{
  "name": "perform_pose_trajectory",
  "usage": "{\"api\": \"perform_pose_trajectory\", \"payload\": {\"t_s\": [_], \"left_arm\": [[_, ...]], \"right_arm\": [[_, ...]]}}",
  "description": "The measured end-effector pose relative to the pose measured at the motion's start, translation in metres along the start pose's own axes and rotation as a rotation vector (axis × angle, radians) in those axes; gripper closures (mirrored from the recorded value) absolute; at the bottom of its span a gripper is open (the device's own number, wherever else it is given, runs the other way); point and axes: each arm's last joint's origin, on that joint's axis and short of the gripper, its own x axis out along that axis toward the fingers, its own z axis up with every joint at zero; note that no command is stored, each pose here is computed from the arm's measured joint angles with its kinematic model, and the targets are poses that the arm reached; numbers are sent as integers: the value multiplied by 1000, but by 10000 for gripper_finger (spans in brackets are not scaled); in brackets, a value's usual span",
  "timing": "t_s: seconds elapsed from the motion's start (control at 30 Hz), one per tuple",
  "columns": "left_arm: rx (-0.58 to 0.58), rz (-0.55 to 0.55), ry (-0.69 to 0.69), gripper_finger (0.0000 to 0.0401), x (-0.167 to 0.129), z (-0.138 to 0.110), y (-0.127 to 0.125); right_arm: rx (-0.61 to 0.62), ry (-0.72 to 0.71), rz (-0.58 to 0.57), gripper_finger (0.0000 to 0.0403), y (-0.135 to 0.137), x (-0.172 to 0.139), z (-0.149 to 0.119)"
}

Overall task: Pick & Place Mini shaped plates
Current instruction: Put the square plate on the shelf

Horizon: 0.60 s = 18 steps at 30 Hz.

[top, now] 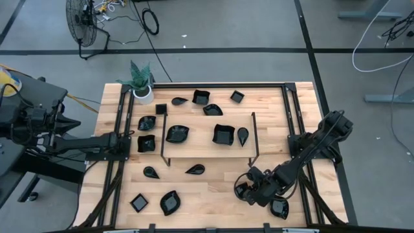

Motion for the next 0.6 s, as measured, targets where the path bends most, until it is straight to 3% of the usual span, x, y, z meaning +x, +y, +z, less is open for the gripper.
{"api": "perform_pose_trajectory", "payload": {"t_s": [0.43, 0.6], "left_arm": [[0, 0, 0, 383, 0, 0, 0], [0, 0, 0, 383, 0, 0, 0]], "right_arm": [[27, -21, -39, 198, -2, 13, -1], [29, -17, -32, 219, -1, 14, -2]]}}
